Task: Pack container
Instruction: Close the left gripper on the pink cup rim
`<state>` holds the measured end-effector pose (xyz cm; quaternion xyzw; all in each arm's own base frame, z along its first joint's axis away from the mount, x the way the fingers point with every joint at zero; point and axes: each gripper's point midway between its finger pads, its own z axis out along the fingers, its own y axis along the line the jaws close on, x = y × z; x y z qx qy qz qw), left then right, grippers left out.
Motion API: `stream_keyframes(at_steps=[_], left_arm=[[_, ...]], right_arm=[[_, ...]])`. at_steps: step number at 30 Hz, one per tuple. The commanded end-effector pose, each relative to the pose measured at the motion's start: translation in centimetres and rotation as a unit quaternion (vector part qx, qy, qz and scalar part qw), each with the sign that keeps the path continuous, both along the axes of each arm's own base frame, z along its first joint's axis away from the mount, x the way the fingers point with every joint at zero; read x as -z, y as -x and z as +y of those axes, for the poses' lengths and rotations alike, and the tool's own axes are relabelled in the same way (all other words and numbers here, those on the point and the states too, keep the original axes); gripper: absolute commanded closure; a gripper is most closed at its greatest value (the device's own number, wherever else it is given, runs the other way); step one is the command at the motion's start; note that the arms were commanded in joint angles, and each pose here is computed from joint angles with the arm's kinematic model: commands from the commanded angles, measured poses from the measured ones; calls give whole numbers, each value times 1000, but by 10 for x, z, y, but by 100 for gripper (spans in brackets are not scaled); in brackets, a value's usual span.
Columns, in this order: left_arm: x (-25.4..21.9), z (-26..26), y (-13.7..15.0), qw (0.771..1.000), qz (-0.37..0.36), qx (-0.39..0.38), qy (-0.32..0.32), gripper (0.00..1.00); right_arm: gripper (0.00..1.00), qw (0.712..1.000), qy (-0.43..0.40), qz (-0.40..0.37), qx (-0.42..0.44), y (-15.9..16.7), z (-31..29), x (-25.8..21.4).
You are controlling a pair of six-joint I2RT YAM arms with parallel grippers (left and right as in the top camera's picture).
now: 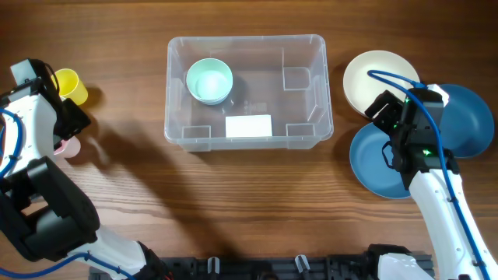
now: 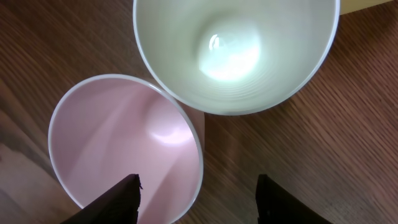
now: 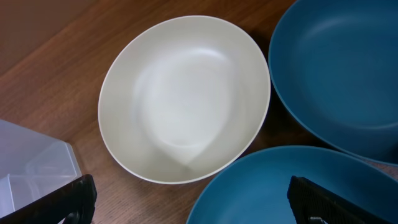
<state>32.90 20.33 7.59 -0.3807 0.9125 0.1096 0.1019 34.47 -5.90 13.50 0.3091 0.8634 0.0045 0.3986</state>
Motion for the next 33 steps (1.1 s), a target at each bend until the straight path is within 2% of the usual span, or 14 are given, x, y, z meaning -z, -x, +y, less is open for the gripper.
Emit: stream_keyframes(at_steps=[1, 14, 20, 24, 28, 29, 33], left_arm=[[9, -1, 2, 1000, 9, 10, 9, 39], [18, -1, 3, 1000, 9, 10, 9, 36], [20, 0, 2, 1000, 5, 10, 7, 39], [20, -1, 2, 1000, 6, 10, 7, 53], [20, -1, 2, 1000, 7, 10, 8, 84], [20, -1, 3, 1000, 7, 9, 8, 88], [20, -1, 3, 1000, 9, 9, 9, 95]], right_arm=[[0, 1000, 3, -7, 1, -4, -2, -6], [0, 1000, 3, -7, 1, -4, -2, -6], [0, 1000, 3, -7, 1, -4, -2, -6], [0, 1000, 3, -7, 1, -4, -2, -6], [0, 1000, 3, -7, 1, -4, -2, -6], [0, 1000, 3, -7, 1, -4, -2, -6], [0, 1000, 3, -7, 1, -4, -2, -6]])
